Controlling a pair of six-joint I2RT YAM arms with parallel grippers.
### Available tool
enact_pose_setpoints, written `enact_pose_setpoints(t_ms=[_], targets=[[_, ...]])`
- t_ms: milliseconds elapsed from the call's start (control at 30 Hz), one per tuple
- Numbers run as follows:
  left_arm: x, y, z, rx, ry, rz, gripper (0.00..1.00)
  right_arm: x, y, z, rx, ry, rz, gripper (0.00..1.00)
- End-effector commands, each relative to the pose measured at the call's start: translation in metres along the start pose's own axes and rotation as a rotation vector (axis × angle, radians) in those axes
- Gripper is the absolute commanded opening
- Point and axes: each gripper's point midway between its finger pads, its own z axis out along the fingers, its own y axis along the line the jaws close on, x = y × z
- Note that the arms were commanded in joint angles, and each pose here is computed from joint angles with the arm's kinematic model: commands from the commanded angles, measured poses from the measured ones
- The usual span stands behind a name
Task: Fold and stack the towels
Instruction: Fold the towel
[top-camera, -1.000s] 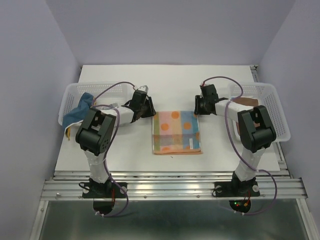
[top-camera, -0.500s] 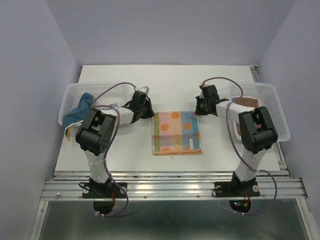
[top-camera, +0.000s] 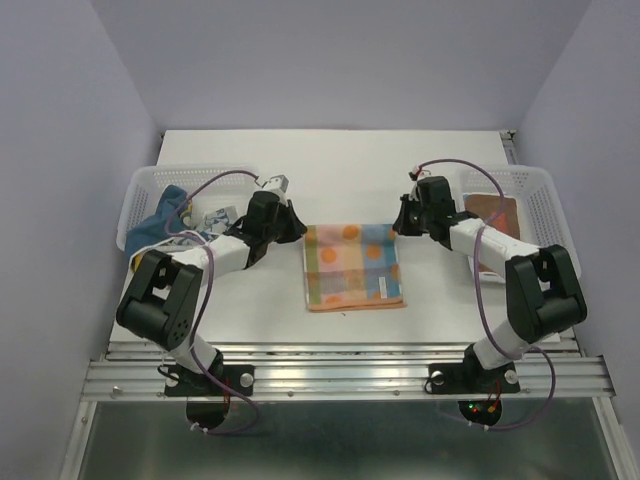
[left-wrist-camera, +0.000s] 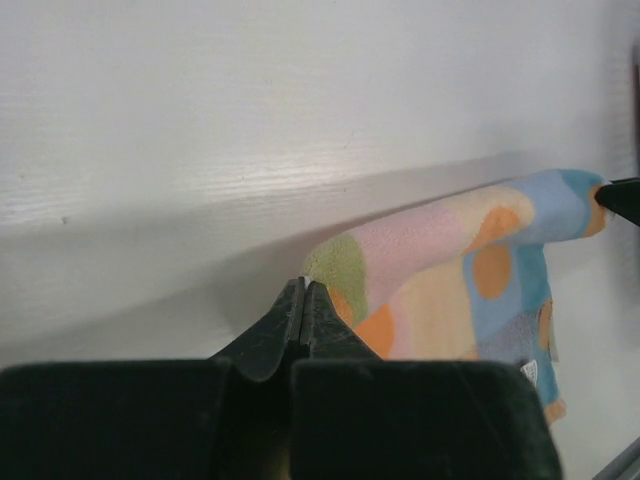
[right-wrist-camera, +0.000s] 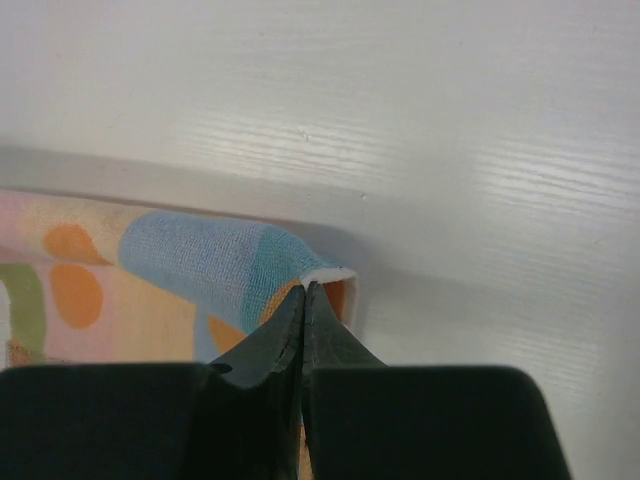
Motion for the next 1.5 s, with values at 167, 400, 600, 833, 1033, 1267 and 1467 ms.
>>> enact_pose_setpoints(t_ms=[167,400,600,833,1033,1267,1467], targets=[[0.027,-0.024,-0.04,0.11,-0.036,-0.034,0.0,0.015,0.022,-0.041,-0.125,-0.057,0.05,0.01],[0.052,-0.036,-0.07,0.175,-0.045,-0.071,0.0,0.041,0.028,-0.072,-0.152,-0.046,0.079,0.01],[0.069,-0.038,-0.088,0.208,-0.047,-0.1,0.0,0.072,0.03,-0.087,-0.158,0.002,0.092,0.01],[0.087,-0.038,-0.101,0.241,-0.03,-0.129,0.0,0.092,0.029,-0.101,-0.171,0.017,0.105,0.01],[0.104,-0.036,-0.111,0.27,-0.007,-0.147,0.0,0.112,0.019,-0.106,-0.145,0.05,0.108,0.01],[0.139,-0.021,-0.107,0.231,0.097,-0.169,0.0,0.127,0.017,-0.097,-0.151,0.081,0.129,0.04],[0.16,-0.019,-0.111,0.247,0.166,-0.175,0.19,0.139,0.007,-0.091,-0.105,0.116,0.151,0.29]])
